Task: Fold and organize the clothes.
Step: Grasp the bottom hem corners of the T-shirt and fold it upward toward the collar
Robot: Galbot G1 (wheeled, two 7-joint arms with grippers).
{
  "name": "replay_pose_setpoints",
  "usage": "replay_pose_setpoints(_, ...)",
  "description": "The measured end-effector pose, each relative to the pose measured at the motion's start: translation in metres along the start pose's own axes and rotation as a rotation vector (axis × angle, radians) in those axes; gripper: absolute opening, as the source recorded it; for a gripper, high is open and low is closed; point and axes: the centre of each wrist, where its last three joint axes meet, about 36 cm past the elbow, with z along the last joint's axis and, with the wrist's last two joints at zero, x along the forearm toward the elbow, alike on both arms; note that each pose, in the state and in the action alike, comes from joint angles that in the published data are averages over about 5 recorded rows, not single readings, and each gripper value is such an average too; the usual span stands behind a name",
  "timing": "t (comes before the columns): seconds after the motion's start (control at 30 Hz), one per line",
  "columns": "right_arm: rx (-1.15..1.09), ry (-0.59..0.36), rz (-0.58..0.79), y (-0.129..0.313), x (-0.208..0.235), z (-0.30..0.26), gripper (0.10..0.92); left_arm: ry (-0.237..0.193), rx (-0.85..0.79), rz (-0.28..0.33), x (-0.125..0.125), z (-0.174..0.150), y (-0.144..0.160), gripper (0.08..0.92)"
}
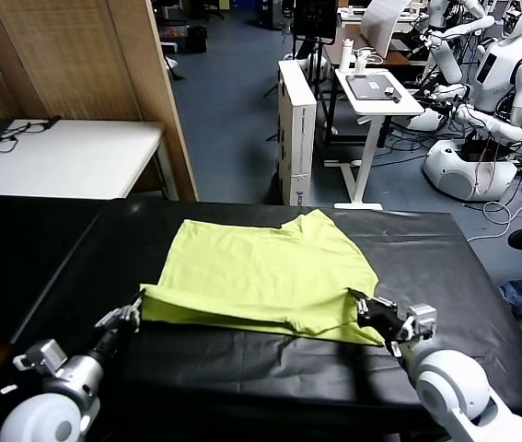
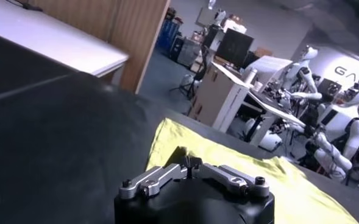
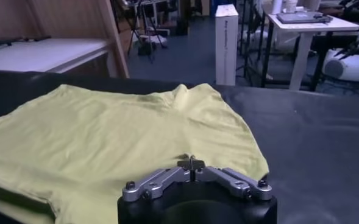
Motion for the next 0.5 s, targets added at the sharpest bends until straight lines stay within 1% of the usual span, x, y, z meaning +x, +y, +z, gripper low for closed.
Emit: replay_pose_setpoints(0.5,0.007,0.017,0.011,-0.003,-0.008,0.004,0.140,0.042,-0.047,0.003,-0.042,-0.004,0.019,0.146)
